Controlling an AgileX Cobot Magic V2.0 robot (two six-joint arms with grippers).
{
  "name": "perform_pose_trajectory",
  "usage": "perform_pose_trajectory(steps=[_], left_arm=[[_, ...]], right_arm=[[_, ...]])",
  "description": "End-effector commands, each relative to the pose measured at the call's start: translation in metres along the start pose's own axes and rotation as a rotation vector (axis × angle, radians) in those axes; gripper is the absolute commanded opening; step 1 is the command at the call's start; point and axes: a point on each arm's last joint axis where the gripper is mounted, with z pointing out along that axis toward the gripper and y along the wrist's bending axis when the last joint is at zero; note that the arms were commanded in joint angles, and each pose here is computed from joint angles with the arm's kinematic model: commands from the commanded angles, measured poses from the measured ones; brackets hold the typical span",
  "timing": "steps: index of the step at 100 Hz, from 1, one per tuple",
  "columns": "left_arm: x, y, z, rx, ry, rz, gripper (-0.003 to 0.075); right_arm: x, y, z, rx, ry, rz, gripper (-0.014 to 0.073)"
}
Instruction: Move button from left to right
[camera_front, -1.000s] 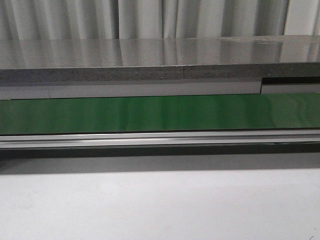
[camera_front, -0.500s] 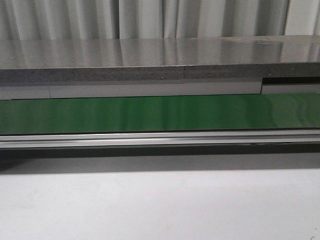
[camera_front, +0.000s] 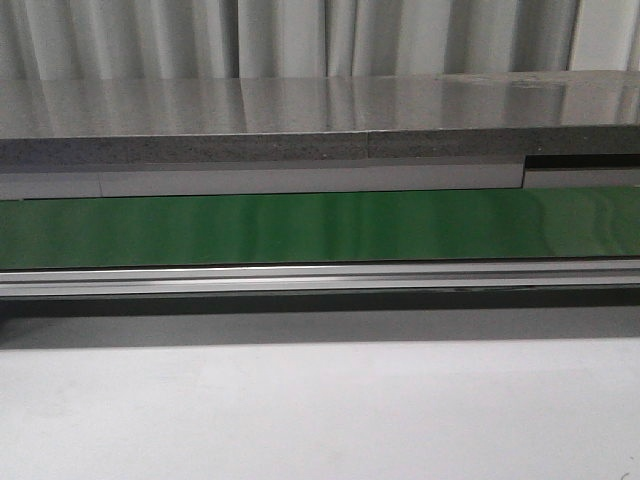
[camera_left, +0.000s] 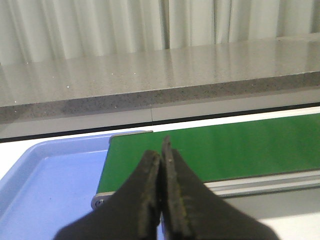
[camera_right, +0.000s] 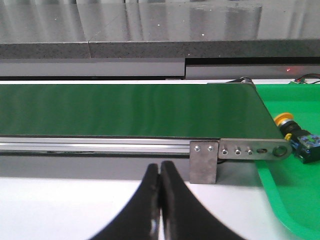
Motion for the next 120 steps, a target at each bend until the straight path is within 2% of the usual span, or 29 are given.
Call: perform_pose_trajectory(steps=[1,29,120], left_arm=[[-0.013,0.001,-0.004,-0.005,-0.15,-0.016,-0.002],[0.0,0.0,-0.001,-0.009,-0.129,-0.025,-0.002],[0.0,0.0,-0.001,-0.009,-0.127,-0.025,-0.002]], right_arm=[[-0.014,0.0,-0.003,0.005,-0.12,0.0,-0.0068],[-0.014,0.0,-0.003,0.005,-0.12,0.0,-0.0068],[-0.014,0.0,-0.003,0.005,-0.12,0.0,-0.0068]])
